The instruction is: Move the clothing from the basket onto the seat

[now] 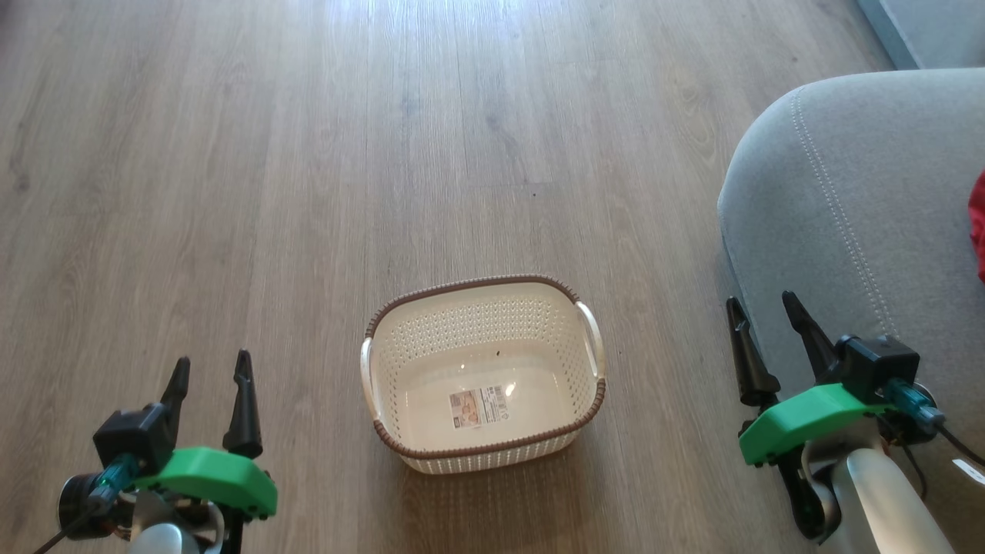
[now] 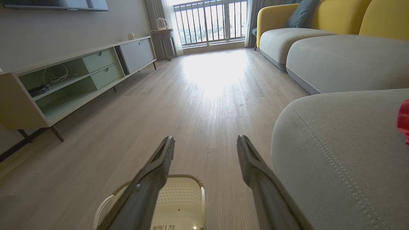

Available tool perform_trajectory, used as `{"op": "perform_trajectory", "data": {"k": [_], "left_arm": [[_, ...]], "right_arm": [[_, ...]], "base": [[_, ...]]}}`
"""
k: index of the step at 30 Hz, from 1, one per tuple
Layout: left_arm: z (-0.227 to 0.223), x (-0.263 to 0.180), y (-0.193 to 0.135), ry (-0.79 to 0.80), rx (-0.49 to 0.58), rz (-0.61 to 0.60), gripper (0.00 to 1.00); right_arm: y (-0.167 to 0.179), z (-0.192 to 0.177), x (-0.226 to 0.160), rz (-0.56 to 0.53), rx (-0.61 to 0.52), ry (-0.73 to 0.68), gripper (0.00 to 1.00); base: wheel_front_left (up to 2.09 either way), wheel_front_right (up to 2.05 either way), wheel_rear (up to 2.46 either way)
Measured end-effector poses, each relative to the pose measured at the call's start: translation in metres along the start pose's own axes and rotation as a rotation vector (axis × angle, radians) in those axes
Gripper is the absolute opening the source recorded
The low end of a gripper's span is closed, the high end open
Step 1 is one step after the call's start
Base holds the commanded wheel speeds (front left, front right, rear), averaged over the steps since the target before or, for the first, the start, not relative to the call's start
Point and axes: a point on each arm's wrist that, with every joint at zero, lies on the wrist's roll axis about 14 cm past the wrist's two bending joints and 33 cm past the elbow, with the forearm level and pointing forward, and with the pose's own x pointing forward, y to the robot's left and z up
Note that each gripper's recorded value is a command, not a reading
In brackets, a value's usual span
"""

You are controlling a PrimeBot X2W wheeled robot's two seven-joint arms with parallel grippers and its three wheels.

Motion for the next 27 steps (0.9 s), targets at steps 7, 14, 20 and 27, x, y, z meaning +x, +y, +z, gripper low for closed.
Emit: {"op": "perform_trajectory", "data": {"k": [7, 14, 20, 27], "left_arm": [[-0.006, 0.000, -0.001, 0.019, -0.002, -0.001, 0.00], [-0.043, -0.020, 0.006, 0.146, -0.045, 0.030, 0.00], [-0.043, -0.020, 0.008, 0.150, -0.112, 0.050, 0.00], [-0.043, -0.020, 0.010, 0.153, -0.180, 0.068, 0.00]], "right_arm": [[-0.002, -0.005, -0.002, -0.007, 0.002, 0.015, 0.00], [-0.008, -0.045, -0.025, -0.047, 0.053, 0.141, 0.00], [-0.011, -0.042, -0.023, -0.068, 0.115, 0.131, 0.00], [-0.014, -0.040, -0.022, -0.087, 0.178, 0.126, 0.00]], "base": [[0.00, 0.00, 0.00], [0.00, 0.00, 0.00], [0.00, 0.00, 0.00], [0.00, 0.00, 0.00]]}}
